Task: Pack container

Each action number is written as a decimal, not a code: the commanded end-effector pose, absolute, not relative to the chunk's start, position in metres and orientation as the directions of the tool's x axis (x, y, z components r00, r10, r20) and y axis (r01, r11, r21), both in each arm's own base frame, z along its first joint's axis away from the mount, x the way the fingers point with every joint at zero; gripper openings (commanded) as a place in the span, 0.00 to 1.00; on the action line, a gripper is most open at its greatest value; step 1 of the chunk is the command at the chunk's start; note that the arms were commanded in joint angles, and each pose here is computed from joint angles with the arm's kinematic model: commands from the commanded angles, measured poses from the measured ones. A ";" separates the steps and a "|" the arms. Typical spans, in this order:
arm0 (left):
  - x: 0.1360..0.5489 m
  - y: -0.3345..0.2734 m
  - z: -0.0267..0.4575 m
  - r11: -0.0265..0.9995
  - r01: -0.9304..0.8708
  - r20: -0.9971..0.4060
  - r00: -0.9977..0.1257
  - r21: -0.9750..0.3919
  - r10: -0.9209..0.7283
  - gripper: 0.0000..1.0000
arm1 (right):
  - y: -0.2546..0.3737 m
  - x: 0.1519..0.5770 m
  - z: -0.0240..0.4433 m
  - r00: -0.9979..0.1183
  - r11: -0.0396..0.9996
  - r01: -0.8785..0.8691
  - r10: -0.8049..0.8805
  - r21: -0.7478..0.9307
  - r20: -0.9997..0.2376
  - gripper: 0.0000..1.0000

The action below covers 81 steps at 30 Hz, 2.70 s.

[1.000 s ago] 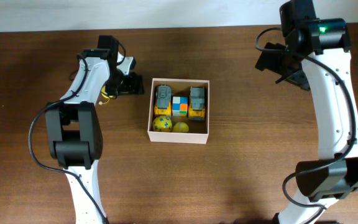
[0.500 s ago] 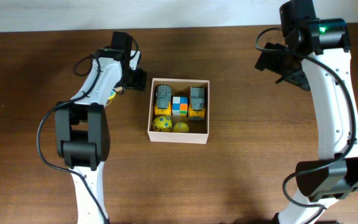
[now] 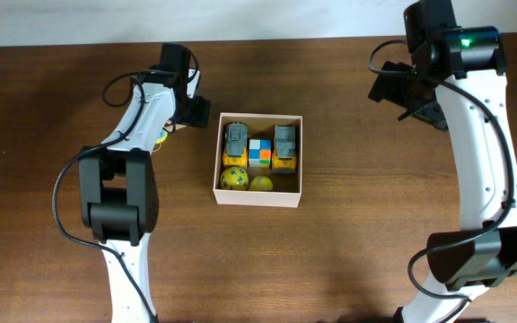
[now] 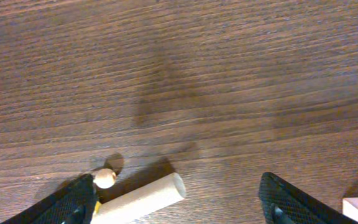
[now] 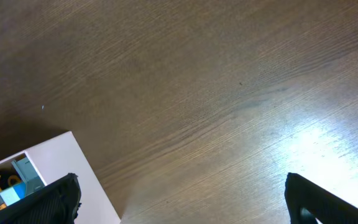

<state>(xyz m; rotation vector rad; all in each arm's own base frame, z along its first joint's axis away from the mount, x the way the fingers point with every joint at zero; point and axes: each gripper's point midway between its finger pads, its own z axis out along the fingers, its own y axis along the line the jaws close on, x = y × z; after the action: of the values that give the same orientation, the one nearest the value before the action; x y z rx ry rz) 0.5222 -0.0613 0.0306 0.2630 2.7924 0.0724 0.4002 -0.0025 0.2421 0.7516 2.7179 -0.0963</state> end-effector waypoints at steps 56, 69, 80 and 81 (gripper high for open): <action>0.448 -0.035 0.084 0.992 -0.074 -0.123 -0.991 0.101 -0.061 0.86 | -0.005 0.400 0.247 -0.797 0.850 0.526 0.505 0.030 -0.332 0.99; 0.437 -0.003 0.057 0.966 -0.257 -0.064 -0.965 0.012 -0.256 0.99 | -0.005 0.400 0.247 -0.797 0.850 0.526 0.505 0.030 -0.332 0.99; 0.428 0.006 0.027 0.977 -0.212 -0.044 -0.976 0.005 -0.211 0.98 | -0.005 0.400 0.247 -0.797 0.850 0.526 0.505 0.030 -0.332 0.99; 0.428 0.006 0.024 0.978 -0.209 -0.046 -0.977 0.005 -0.208 0.97 | -0.005 0.400 0.247 -0.797 0.850 0.526 0.505 0.030 -0.332 0.99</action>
<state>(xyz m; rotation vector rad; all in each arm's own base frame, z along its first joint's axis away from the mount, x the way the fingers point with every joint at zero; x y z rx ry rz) 0.4306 0.0118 0.0235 -0.3734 3.0803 0.0445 0.4002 -0.0025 0.2421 0.7516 2.7179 -0.0963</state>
